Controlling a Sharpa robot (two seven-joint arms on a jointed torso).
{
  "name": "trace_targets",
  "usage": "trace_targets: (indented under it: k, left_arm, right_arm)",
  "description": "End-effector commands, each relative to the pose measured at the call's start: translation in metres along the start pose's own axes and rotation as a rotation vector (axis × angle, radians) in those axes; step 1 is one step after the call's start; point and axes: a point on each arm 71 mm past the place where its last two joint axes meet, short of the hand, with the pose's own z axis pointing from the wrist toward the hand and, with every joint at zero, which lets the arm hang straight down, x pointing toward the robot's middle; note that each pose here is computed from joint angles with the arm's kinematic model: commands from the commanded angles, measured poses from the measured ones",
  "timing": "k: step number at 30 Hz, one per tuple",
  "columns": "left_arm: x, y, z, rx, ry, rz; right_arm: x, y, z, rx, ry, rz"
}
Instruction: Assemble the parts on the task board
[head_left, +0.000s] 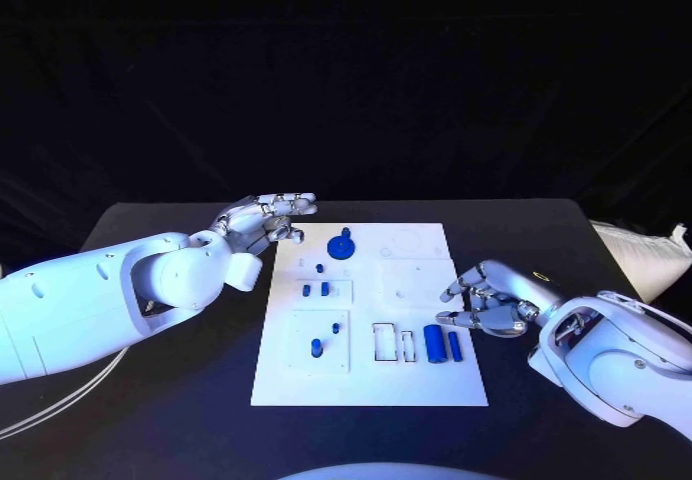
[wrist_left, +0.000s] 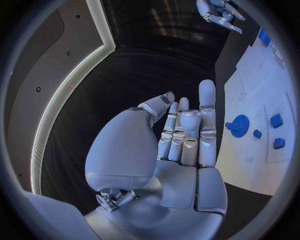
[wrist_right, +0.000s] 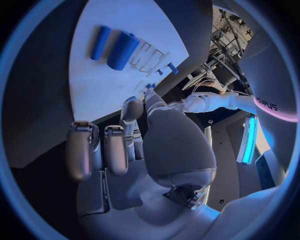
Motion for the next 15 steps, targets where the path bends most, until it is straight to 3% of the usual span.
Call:
trace_targets:
  k: [1, 6, 15]
  left_arm:
    - [0.0039, 0.0009, -0.0003, 0.002, 0.02, -0.005]
    - [0.005, 0.0022, -0.0002, -0.001, 0.023, -0.005]
    - [0.0042, 0.0024, -0.0005, -0.001, 0.022, -0.005]
  right_arm:
    - [0.007, -0.013, -0.009, 0.171, 0.038, 0.037]
    - [0.015, -0.016, -0.015, 0.215, 0.056, -0.005]
    - [0.034, -0.007, -0.01, 0.208, 0.085, -0.048]
